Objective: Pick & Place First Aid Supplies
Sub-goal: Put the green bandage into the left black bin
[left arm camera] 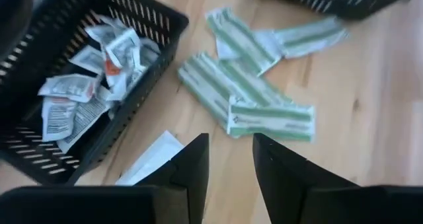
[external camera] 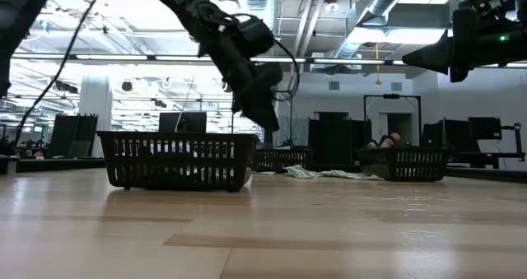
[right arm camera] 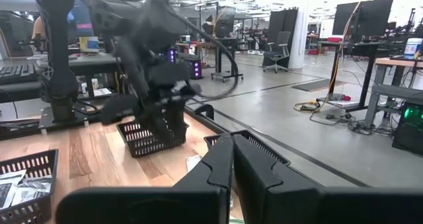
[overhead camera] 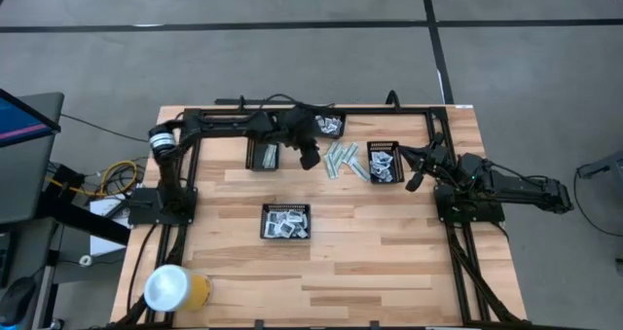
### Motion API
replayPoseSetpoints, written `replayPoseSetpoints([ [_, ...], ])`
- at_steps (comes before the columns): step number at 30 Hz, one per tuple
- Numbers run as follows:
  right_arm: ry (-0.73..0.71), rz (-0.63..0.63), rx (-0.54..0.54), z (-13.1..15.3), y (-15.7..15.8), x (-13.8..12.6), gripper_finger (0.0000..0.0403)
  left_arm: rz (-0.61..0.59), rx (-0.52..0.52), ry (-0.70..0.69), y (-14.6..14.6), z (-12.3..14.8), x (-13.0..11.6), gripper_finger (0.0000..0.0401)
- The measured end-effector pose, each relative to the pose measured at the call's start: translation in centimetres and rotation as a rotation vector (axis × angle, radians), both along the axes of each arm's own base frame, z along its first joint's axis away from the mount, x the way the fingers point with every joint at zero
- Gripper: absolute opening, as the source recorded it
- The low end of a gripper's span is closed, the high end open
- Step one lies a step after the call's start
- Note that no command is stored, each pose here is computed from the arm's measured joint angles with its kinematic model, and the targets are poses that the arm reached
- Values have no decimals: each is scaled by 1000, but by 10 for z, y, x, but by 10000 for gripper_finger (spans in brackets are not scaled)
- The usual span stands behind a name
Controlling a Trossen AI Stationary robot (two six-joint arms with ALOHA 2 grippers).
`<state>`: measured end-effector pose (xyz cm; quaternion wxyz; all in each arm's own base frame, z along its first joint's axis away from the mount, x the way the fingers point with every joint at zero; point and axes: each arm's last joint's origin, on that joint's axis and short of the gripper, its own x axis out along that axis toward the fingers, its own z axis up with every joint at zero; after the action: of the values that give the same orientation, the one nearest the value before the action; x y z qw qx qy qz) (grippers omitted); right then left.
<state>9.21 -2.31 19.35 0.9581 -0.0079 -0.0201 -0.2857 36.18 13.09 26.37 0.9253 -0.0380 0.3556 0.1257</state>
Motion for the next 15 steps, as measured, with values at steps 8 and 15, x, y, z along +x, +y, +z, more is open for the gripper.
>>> replayPoseSetpoints([
  [8,0,0,0,0,0,0,8,-108,54,146,5,-16,20,117],
  [15,0,0,0,0,0,0,8,-157,208,218,8,-18,18,117],
])
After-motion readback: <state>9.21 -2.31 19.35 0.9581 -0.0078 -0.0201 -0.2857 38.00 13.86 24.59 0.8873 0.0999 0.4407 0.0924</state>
